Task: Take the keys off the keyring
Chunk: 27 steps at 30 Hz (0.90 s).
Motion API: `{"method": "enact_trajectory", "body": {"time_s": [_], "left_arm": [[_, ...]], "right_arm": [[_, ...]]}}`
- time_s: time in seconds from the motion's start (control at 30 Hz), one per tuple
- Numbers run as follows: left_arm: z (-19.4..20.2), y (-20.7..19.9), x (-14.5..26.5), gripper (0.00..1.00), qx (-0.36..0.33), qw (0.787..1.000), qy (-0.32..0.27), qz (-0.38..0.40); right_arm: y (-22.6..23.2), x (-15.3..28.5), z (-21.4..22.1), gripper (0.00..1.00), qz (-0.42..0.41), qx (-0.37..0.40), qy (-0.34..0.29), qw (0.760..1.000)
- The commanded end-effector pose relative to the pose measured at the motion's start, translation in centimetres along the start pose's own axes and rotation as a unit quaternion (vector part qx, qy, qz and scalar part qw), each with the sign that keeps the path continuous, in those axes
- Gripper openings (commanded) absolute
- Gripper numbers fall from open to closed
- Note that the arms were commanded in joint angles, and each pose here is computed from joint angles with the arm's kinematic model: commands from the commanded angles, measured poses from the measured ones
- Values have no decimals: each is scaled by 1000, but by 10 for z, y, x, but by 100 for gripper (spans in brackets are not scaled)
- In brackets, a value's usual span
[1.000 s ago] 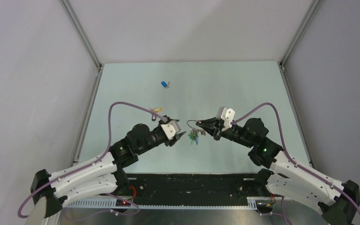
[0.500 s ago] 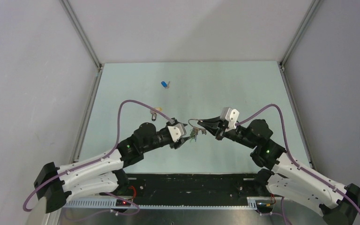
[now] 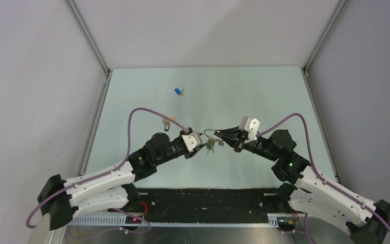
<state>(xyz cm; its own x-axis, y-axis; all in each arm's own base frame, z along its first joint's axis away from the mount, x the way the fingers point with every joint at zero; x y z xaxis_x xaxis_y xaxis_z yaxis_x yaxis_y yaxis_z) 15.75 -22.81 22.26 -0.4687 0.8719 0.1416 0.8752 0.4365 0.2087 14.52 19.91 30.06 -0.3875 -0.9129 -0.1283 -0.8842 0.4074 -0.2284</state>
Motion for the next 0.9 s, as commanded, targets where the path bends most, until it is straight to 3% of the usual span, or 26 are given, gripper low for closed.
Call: {"method": "enact_trajectory", "body": {"time_s": [0.0, 0.87], "left_arm": [[-6, 8, 4, 47, -4, 999, -21, -33], [-6, 2, -23, 45, 19, 999, -29, 1]], "right_arm": [[-5, 0, -28, 0, 8, 14, -51, 999], [-4, 0, -27, 0, 6, 11, -50, 999]]}}
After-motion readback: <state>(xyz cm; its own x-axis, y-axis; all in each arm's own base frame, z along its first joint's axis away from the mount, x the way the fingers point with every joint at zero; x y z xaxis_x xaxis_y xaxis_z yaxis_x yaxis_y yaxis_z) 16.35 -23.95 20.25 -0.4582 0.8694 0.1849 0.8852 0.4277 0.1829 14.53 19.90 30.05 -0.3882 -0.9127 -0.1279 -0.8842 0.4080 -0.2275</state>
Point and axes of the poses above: each gripper's point midway between its finger pads, its own x axis back along the fingers, its own y axis along the line the jaws close on, z = x × y, the point moved 8 cm from there along x, back along the fingers, and after that the axes turned 3 degrees about x, right-handed, at the moved point
